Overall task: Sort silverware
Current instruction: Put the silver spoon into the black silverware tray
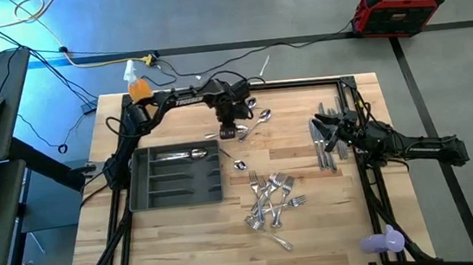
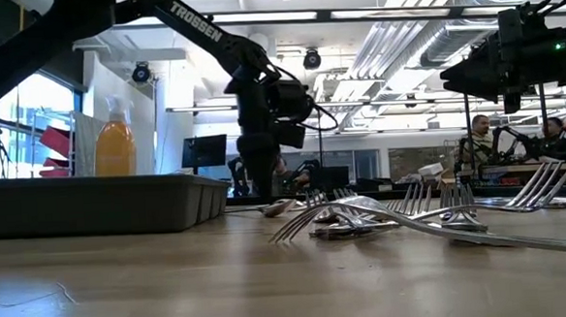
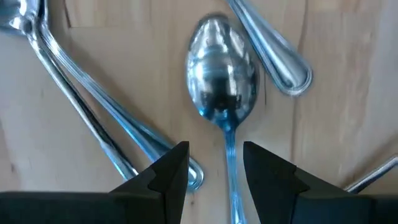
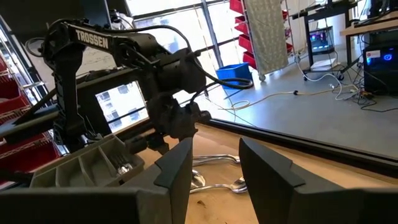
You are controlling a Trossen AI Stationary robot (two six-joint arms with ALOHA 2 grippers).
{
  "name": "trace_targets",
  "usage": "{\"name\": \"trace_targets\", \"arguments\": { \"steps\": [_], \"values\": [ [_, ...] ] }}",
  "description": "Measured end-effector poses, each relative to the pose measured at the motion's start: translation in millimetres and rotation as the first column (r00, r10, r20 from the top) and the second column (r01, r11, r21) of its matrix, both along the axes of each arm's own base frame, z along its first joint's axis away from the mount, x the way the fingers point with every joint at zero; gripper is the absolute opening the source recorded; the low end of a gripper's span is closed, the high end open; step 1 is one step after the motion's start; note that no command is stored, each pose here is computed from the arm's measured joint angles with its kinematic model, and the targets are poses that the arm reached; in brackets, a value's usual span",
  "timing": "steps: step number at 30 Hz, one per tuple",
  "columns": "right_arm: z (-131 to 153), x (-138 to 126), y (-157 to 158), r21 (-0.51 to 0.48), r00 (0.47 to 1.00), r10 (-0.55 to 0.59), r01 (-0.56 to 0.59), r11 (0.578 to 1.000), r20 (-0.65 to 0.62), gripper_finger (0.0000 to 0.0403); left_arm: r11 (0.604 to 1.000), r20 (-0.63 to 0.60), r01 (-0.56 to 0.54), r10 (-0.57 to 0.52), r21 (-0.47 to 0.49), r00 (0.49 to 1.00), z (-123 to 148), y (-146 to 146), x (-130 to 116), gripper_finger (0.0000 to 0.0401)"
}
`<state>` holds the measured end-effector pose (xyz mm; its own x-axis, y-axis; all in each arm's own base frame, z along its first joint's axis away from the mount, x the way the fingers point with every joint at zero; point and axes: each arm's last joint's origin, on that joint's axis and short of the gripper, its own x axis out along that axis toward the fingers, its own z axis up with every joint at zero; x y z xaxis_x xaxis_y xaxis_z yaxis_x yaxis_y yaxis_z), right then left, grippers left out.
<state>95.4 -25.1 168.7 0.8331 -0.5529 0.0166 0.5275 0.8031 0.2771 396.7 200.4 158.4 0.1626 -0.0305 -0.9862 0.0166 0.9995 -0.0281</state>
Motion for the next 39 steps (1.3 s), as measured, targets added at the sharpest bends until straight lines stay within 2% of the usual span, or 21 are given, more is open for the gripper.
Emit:
{"name": "trace_targets", "arguments": {
  "steps": [7, 12, 15, 18, 21, 24, 29, 33, 37, 39],
  "values": [
    [0, 0, 0, 0.000, 1.000, -0.001, 0.001, 1.000, 0.001, 0.0121, 0.995, -0.020, -0.092, 0.091, -0.043, 0.996, -15, -5, 5, 0.0133],
    [0, 0, 0, 0.002, 1.000, 0.000, 0.000, 1.000, 0.002, 0.0121, 0.992, -0.051, -0.124, 0.126, 0.029, 0.991, -19, -10, 10, 0.0125],
    [0, 0, 0, 0.003, 1.000, 0.000, 0.000, 1.000, 0.002, 0.0121, 0.992, -0.053, -0.122, 0.125, 0.042, 0.991, -19, -12, 11, 0.0089],
    [0, 0, 0, 0.003, 1.000, 0.000, 0.000, 1.000, 0.002, 0.0121, 0.992, -0.051, -0.119, 0.122, 0.049, 0.991, -19, -12, 11, 0.0024],
    [0, 0, 0, 0.003, 1.000, 0.000, 0.000, 1.000, 0.002, 0.0121, 0.994, -0.043, -0.086, 0.088, 0.062, 0.995, -14, -14, 12, 0.0010],
    [0, 0, 0, 0.003, 1.000, 0.001, -0.001, 1.000, 0.003, 0.0121, 0.994, -0.039, -0.050, 0.054, 0.097, 0.998, 4, -19, 15, 0.0004],
    [0, 0, 0, 0.000, 1.000, 0.003, -0.003, 1.000, 0.000, 0.0121, 0.971, -0.012, 0.016, -0.014, 0.240, 1.000, 61, -28, 18, 0.0002],
    [0, 0, 0, 0.000, 1.000, 0.002, -0.002, 1.000, 0.000, 0.0121, 0.983, -0.011, 0.010, -0.008, 0.185, 1.000, 85, -44, 9, 0.0001],
    [0, 0, 0, 0.000, 1.000, 0.003, -0.003, 1.000, 0.000, 0.0121, 0.992, -0.095, -0.015, 0.028, 0.128, 0.995, 110, -61, -13, 0.0001],
    [0, 0, 0, 0.000, 1.000, 0.002, -0.002, 1.000, 0.001, 0.0121, 0.996, -0.122, -0.039, 0.049, 0.083, 0.991, 111, -66, -24, 0.0000]
  ]
}}
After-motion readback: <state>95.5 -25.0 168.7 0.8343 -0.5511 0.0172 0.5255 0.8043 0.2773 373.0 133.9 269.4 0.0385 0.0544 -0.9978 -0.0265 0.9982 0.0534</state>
